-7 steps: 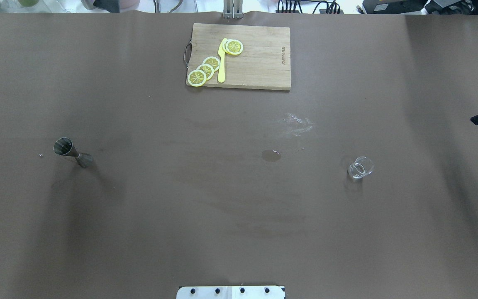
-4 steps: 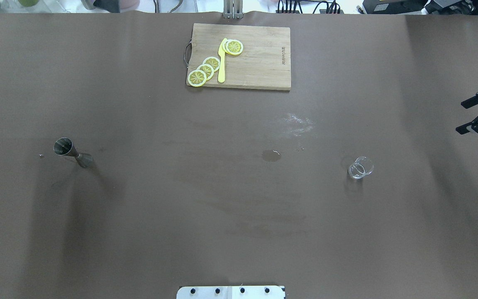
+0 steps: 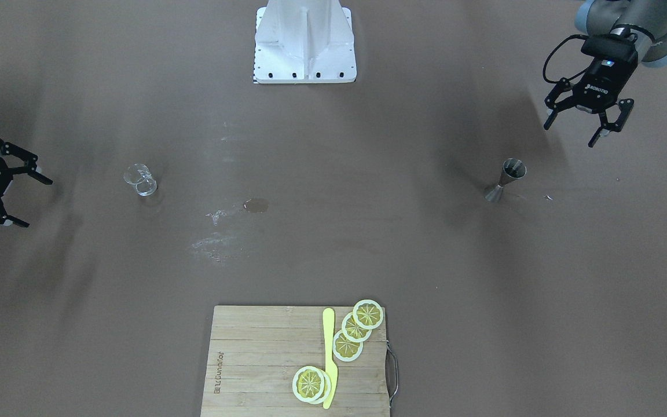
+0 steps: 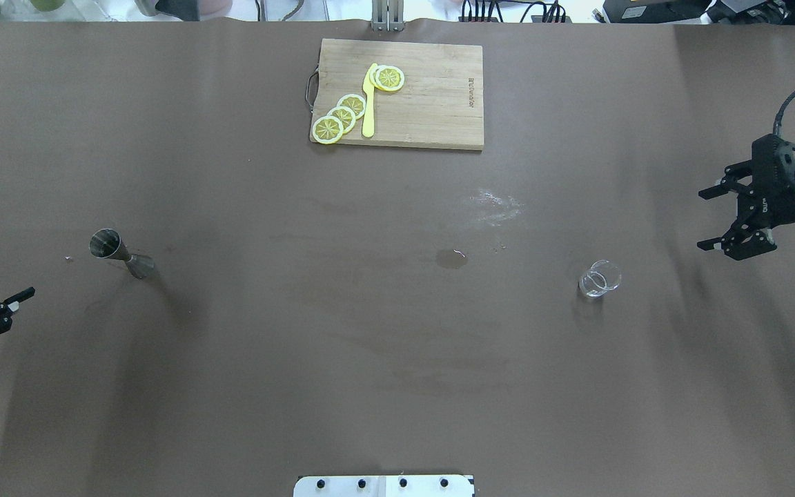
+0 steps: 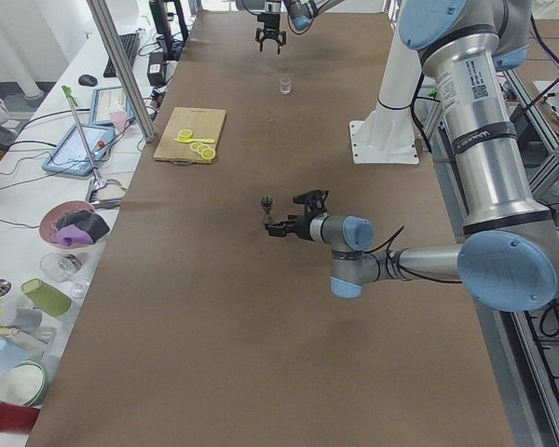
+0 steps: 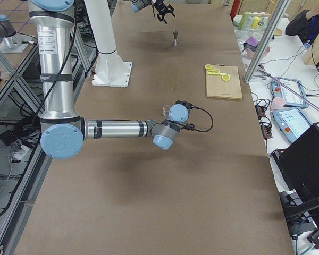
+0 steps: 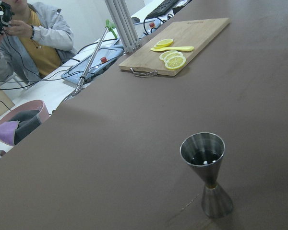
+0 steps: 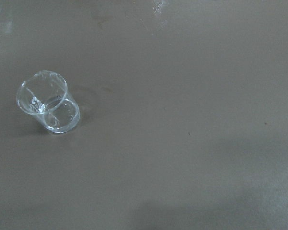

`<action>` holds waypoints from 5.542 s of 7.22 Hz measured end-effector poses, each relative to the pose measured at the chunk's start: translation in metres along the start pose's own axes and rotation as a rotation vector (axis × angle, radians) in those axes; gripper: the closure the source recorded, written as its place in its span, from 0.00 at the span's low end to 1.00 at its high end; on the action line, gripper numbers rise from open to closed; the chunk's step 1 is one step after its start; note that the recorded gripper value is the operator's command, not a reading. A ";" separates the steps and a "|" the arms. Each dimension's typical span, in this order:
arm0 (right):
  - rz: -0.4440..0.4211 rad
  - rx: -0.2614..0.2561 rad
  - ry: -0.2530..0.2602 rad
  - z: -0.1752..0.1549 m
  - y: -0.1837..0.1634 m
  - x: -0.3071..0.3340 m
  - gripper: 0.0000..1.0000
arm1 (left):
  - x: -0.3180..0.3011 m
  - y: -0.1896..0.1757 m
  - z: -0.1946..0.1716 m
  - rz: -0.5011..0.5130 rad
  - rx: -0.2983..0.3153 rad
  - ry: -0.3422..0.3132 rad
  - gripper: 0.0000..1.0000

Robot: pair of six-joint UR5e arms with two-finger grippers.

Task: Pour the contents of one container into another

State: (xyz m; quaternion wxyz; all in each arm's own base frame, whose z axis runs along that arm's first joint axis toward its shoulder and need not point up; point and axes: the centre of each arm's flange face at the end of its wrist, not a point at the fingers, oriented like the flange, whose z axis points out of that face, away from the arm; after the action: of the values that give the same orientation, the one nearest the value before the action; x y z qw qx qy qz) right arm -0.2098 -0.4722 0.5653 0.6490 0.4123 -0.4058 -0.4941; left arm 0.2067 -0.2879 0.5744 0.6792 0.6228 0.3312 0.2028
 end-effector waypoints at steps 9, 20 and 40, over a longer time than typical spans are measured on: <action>-0.151 0.281 -0.064 0.053 -0.007 -0.055 0.01 | 0.077 0.029 -0.003 -0.089 -0.022 -0.304 0.02; -0.103 0.380 -0.118 0.109 -0.015 -0.086 0.06 | 0.163 0.057 0.028 -0.461 0.211 -0.585 0.07; -0.087 0.362 -0.104 0.084 -0.027 -0.031 1.00 | 0.163 0.008 0.184 -0.622 0.190 -0.809 0.18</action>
State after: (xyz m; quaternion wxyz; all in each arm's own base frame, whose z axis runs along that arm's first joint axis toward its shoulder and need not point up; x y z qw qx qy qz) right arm -0.3026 -0.4576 0.5643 0.5205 0.5135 -0.5027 -0.4611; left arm 0.4503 -0.3057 0.5507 0.7217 0.5821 0.2285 -0.2968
